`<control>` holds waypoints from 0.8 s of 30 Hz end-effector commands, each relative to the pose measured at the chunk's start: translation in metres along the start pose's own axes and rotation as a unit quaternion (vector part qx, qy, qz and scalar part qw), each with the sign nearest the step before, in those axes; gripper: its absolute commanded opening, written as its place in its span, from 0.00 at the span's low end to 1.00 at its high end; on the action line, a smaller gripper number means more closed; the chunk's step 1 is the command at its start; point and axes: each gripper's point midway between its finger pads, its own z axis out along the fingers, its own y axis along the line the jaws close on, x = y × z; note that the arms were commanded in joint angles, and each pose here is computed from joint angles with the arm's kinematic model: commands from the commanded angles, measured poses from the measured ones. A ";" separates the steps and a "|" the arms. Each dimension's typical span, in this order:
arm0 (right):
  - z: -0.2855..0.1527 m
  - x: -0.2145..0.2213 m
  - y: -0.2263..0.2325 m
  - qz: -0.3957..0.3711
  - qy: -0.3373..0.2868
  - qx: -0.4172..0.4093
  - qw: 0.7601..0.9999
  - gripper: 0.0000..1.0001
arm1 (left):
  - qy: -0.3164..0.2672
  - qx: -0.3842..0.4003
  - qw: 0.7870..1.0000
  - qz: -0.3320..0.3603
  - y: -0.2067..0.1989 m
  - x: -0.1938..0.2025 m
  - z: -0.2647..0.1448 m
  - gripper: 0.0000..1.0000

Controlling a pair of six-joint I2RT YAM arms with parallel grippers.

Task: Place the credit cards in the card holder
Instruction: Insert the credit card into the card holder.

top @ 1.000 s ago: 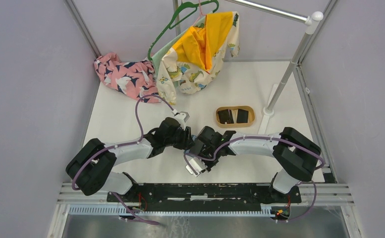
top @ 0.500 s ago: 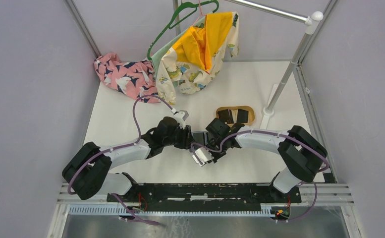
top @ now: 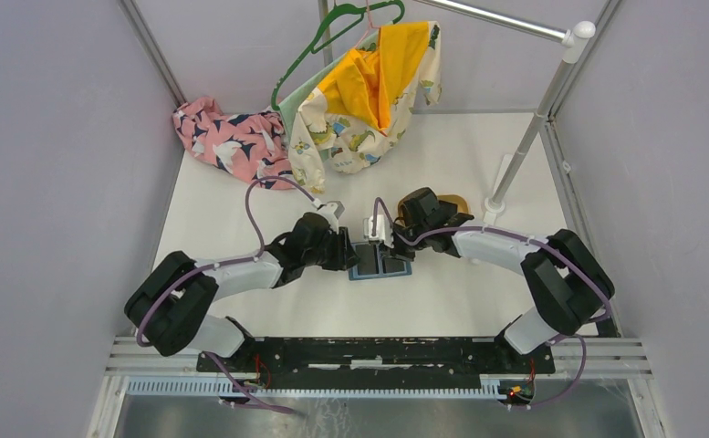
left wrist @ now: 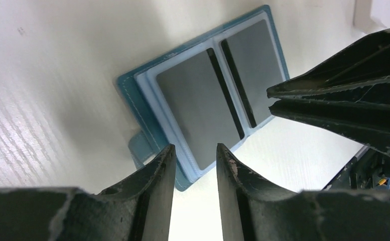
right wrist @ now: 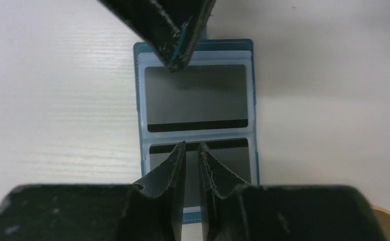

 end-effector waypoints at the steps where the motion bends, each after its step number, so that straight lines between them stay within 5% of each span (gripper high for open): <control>1: 0.006 -0.016 -0.028 0.072 -0.033 0.062 0.995 0.19 | -0.035 0.017 0.999 -0.020 -0.010 -0.027 0.006 0.43; 24: 0.023 0.001 -0.034 0.089 0.012 0.042 0.995 0.17 | -0.037 0.028 0.999 -0.019 -0.005 -0.031 0.006 0.46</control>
